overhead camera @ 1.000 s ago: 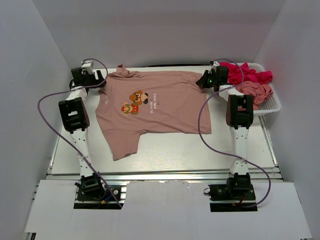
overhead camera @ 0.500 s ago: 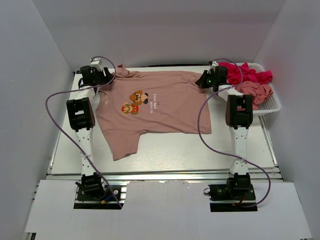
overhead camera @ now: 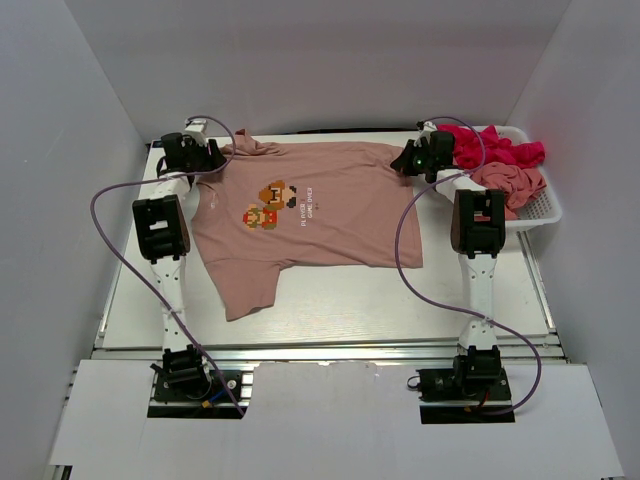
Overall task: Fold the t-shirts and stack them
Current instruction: Flatten out the tshirt
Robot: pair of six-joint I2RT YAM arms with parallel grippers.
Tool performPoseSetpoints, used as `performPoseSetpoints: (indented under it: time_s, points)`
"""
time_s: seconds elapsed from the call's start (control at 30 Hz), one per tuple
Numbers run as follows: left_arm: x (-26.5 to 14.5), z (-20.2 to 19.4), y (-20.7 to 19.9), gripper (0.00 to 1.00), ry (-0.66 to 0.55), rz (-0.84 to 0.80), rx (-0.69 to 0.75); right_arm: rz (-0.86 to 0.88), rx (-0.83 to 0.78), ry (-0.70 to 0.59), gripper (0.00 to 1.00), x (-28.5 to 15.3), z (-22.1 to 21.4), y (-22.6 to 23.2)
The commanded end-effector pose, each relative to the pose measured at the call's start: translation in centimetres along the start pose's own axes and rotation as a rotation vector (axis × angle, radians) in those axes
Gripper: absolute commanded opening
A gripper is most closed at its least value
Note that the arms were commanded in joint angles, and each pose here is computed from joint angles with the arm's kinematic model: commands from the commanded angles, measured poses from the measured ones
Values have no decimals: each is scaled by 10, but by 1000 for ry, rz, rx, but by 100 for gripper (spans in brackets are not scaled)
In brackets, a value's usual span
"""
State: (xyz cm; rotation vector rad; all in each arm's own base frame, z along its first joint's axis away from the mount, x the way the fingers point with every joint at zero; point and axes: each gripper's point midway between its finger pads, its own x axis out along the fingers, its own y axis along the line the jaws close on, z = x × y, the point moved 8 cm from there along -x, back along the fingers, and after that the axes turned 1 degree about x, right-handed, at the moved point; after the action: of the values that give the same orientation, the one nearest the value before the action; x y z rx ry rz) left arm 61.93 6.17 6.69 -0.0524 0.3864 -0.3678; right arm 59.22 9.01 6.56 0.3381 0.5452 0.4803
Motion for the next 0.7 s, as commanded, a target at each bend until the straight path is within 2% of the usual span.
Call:
performPoseSetpoints:
  time_s: [0.0, 0.13, 0.43, 0.67]
  points:
    - [-19, 15, 0, 63, 46, 27, 53, 14, -41, -38, 0, 3, 15, 5]
    - [-25, 27, 4, 63, 40, 66, 93, 19, -38, -37, 0, 5, 13, 5]
    - [-33, 38, 16, 79, 33, 130, 128, 21, -39, -38, 0, 4, 14, 5]
    - [-33, 38, 24, 82, 20, 147, 143, 21, -39, -38, 0, 4, 15, 5]
